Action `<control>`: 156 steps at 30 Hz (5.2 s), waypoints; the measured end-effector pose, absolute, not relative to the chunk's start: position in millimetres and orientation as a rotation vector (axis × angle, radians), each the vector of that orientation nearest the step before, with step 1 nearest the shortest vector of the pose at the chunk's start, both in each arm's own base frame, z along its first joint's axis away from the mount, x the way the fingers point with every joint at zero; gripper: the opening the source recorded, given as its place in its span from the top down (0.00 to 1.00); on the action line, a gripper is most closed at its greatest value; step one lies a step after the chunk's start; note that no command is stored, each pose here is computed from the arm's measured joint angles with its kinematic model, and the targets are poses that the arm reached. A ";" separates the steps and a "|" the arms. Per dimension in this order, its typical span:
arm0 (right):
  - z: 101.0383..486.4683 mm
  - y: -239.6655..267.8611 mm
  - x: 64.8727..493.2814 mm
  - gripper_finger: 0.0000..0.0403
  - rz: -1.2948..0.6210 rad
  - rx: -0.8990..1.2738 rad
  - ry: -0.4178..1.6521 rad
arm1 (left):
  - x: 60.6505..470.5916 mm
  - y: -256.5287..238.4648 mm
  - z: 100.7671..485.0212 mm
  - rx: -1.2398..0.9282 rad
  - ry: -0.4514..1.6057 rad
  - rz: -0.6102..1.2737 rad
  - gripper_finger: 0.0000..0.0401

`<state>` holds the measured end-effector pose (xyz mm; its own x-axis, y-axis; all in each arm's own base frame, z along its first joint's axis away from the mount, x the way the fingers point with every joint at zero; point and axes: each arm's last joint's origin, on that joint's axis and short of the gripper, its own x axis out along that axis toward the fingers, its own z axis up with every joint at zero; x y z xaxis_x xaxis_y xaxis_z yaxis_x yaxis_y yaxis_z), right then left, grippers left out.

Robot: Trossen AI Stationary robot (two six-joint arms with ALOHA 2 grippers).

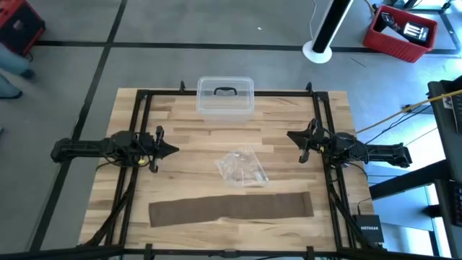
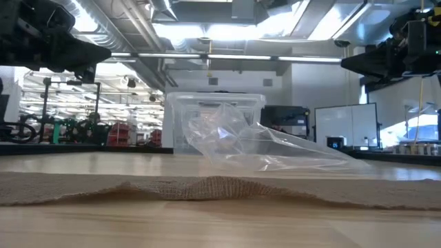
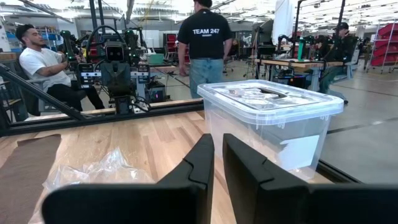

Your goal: Roll bandage

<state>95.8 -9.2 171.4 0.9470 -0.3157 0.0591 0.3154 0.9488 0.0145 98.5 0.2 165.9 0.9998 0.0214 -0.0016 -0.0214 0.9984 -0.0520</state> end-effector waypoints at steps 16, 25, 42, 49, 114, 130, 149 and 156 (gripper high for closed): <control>171.5 -9.2 95.8 0.90 -0.321 0.005 -0.061 | 98.5 0.2 165.9 -0.052 0.001 0.021 1.00; 171.5 -9.2 95.8 0.90 -0.321 0.005 -0.061 | 98.5 0.2 165.9 -0.052 0.001 0.021 1.00; 186.0 -8.0 94.1 0.90 -0.241 0.343 -0.256 | 98.5 0.0 169.9 -0.120 -0.042 0.015 1.00; 201.8 -7.0 90.5 0.90 -0.184 0.404 -0.337 | 95.9 0.2 187.8 -0.145 -0.229 -0.002 1.00; 167.8 177.1 132.3 0.43 -0.461 0.734 1.602 | 130.4 -1.5 198.9 -0.336 0.021 -0.008 1.00; 150.0 185.3 139.3 0.35 -0.504 0.695 1.530 | 131.0 -0.7 197.7 -0.308 0.027 0.022 1.00; 172.9 163.5 150.1 0.86 -0.390 0.206 1.387 | 132.1 5.0 207.4 -0.276 -0.030 0.214 1.00; 224.3 144.8 174.7 0.85 -0.306 -0.153 1.064 | 144.5 4.7 246.5 -0.196 -0.072 0.213 1.00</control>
